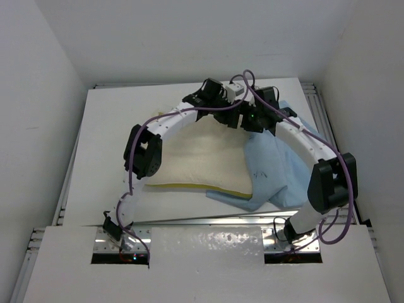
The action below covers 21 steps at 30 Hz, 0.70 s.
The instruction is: Put the pillow into the pillowcase
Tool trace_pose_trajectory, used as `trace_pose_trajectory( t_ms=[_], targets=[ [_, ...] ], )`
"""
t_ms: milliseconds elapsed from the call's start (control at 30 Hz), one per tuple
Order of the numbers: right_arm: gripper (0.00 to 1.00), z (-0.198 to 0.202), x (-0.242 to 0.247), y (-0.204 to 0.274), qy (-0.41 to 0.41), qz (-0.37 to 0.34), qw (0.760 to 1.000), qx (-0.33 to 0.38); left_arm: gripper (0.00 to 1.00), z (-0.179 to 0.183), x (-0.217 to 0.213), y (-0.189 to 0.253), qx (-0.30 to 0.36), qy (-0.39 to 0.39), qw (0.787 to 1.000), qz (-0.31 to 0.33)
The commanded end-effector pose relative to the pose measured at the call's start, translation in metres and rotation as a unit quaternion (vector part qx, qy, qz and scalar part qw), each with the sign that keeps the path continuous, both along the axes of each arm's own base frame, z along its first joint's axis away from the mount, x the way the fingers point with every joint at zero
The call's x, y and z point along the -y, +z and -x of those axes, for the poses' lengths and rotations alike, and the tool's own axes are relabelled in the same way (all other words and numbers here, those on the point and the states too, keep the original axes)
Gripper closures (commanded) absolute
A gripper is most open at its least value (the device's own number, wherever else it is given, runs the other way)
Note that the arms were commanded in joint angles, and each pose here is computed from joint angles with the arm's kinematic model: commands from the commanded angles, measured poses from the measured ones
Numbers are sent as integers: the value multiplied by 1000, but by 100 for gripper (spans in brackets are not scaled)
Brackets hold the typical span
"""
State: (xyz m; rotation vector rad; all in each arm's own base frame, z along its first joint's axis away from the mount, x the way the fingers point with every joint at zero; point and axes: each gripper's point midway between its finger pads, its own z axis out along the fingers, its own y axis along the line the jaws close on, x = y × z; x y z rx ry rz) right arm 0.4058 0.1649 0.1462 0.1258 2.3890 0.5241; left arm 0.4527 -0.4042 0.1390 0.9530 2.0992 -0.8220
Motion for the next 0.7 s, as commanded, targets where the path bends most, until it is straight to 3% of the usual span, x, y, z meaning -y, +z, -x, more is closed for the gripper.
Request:
trace_pose_trajectory(
  t_ms=[0, 167, 233, 267, 300, 333, 400, 533, 667],
  targets=[
    [22, 9, 14, 32, -5, 47, 999, 17, 100, -11, 5, 47, 60, 17, 997, 43],
    [18, 25, 53, 78, -65, 104, 991, 57, 100, -6, 10, 31, 45, 20, 998, 45],
    [27, 44, 67, 68, -93, 118, 988, 40, 100, -7, 12, 28, 42, 23, 998, 45],
    [35, 55, 74, 74, -106, 117, 986, 50, 100, -6, 13, 26, 41, 23, 998, 44],
    [49, 71, 86, 48, -120, 139, 983, 23, 100, -6, 12, 26, 42, 26, 998, 42],
    [78, 81, 88, 37, -130, 138, 982, 12, 100, -7, 12, 25, 42, 27, 998, 42],
    [90, 110, 87, 7, -129, 127, 983, -21, 100, -8, 12, 24, 42, 31, 998, 39],
    [56, 141, 57, -26, -101, 85, 991, -34, 100, -8, 12, 23, 43, 36, 998, 35],
    [47, 158, 41, -43, -84, 61, 994, -27, 100, -4, 14, 22, 45, 36, 998, 28]
  ],
)
